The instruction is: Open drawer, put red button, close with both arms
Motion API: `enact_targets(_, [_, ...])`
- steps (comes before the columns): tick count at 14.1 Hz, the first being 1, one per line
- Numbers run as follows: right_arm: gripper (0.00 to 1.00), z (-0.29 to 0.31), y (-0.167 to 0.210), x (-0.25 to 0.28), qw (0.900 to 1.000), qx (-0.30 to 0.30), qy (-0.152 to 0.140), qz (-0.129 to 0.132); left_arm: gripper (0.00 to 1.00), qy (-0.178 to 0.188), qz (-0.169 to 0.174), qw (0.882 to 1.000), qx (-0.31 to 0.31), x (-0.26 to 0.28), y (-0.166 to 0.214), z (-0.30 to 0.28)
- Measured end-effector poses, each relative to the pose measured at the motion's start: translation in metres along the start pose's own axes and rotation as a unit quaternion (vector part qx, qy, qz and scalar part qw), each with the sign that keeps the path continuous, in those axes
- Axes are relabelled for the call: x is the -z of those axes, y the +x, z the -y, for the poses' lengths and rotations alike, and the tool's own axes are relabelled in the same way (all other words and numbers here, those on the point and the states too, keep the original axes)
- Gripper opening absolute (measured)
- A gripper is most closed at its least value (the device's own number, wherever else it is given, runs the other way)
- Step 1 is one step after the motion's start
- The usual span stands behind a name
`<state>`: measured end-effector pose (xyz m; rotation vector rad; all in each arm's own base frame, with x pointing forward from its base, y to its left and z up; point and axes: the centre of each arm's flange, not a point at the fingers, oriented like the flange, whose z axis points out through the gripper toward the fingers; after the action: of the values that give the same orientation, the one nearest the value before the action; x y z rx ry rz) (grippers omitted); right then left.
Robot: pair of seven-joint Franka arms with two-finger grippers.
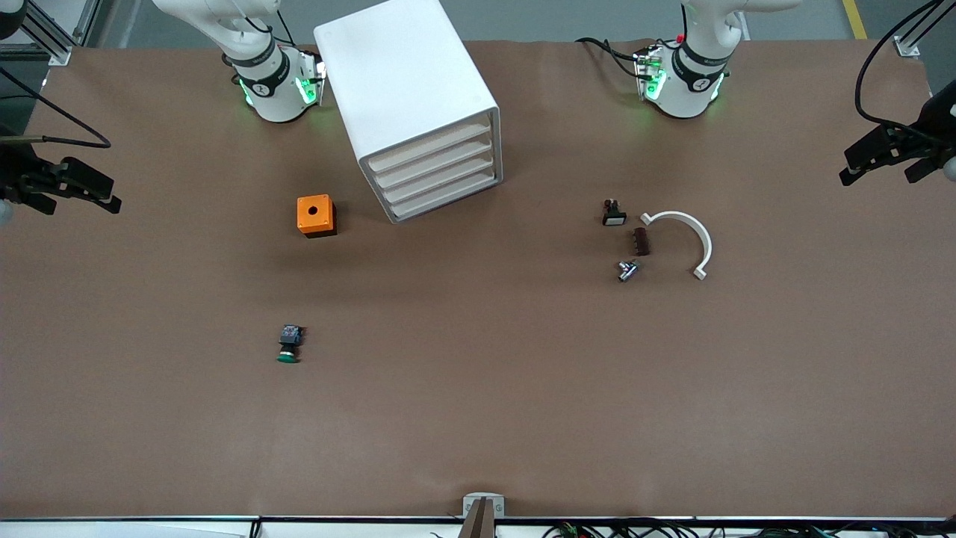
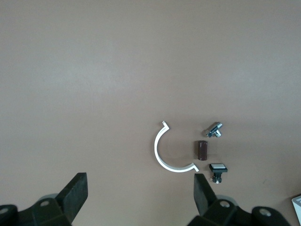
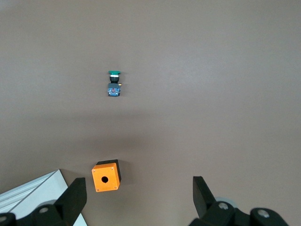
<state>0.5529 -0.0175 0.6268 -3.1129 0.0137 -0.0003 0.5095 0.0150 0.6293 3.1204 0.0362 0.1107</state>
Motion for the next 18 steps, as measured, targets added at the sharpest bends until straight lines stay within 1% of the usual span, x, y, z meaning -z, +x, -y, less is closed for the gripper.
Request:
enact_targets(4, [1.00,0.000,-0.006,0.001,1.000,0.000,0.001,-0.005,1.00,0.001,-0.019,1.000,-0.019,0.018,0.005,-0.021])
enact_targets(6, [1.00,0.000,-0.007,0.002,1.000,0.000,0.001,-0.006,1.00,0.002,-0.020,0.999,-0.037,0.016,0.011,-0.049])
enact_targets(8, [1.00,0.000,-0.007,0.001,1.000,0.000,0.001,-0.006,1.00,0.003,-0.014,0.999,-0.035,0.009,0.018,-0.066])
enact_targets(14, [1.00,0.000,-0.007,-0.001,1.000,-0.001,0.001,-0.005,1.00,0.003,-0.012,1.000,-0.024,0.001,0.040,-0.062])
enact_targets(18, [1.00,-0.001,-0.007,-0.001,1.000,-0.002,0.001,-0.005,1.00,0.003,-0.010,1.000,-0.023,-0.001,0.044,-0.061])
